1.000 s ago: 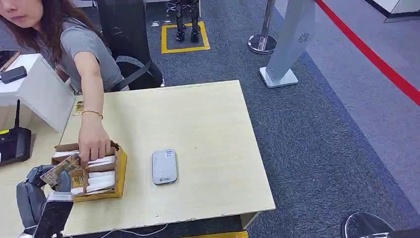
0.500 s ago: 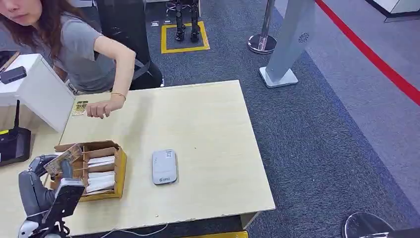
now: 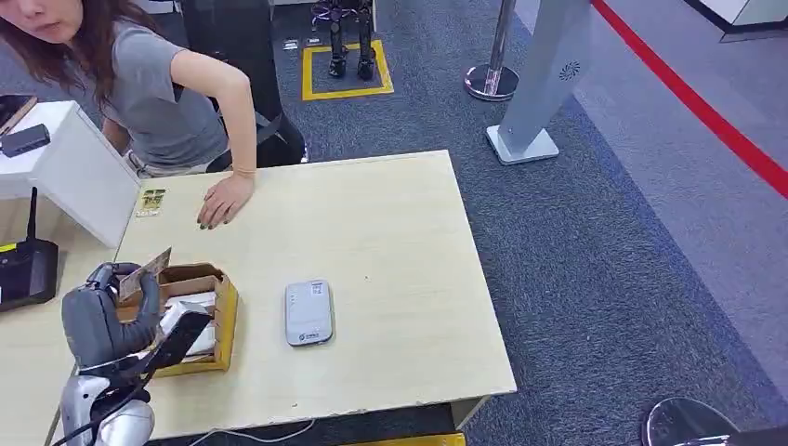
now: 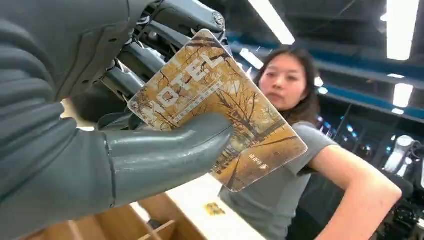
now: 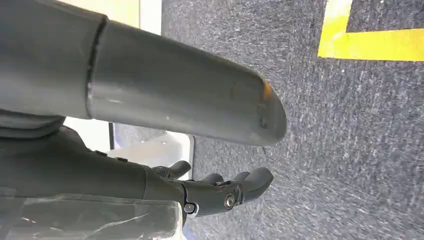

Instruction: Pass the card to the sensor for recognition and then transmit it.

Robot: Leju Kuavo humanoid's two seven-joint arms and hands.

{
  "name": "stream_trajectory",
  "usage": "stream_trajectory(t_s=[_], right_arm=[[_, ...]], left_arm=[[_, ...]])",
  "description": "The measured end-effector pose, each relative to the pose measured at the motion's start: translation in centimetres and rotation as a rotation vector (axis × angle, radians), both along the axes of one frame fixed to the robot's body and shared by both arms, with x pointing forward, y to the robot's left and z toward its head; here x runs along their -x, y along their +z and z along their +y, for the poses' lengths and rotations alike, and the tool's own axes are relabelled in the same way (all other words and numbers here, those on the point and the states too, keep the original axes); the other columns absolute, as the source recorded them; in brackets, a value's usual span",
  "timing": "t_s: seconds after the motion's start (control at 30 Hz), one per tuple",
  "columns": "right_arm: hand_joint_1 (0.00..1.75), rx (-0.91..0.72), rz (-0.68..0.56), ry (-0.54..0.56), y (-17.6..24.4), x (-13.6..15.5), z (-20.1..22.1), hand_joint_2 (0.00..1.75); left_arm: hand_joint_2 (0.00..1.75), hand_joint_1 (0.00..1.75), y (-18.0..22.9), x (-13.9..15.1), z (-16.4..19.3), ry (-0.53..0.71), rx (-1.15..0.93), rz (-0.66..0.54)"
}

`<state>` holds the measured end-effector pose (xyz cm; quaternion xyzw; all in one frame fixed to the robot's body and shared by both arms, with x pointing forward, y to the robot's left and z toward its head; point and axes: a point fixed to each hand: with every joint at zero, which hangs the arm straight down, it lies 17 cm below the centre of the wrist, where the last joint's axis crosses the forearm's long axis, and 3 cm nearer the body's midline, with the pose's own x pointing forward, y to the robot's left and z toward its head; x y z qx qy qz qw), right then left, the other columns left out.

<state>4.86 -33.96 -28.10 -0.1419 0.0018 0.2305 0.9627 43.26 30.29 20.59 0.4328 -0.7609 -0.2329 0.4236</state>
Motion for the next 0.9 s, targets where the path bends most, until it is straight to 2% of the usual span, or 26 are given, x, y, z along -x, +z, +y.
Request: stream_trajectory(t_s=[0.23,0.57,0.9], right_arm=[[0.0,0.0,-0.003,0.026,0.0,-0.4,0.0,0.0],[0.0,0.001,-0.001,0.039,0.1,-0.5,0.0,0.0],[0.0,-0.001,0.0,0.055,0.1,-0.6,0.0,0.0]], left_arm=[[1.75,1.75,-0.2,-1.0,-4.1,-0.003,-0.247,-0.041],[1.75,1.75,-1.4,-1.0,-9.2,-0.085,-0.372,-0.051],[1.75,1.75,-5.3,-1.4,-13.2,-0.125,-0.539,0.015]])
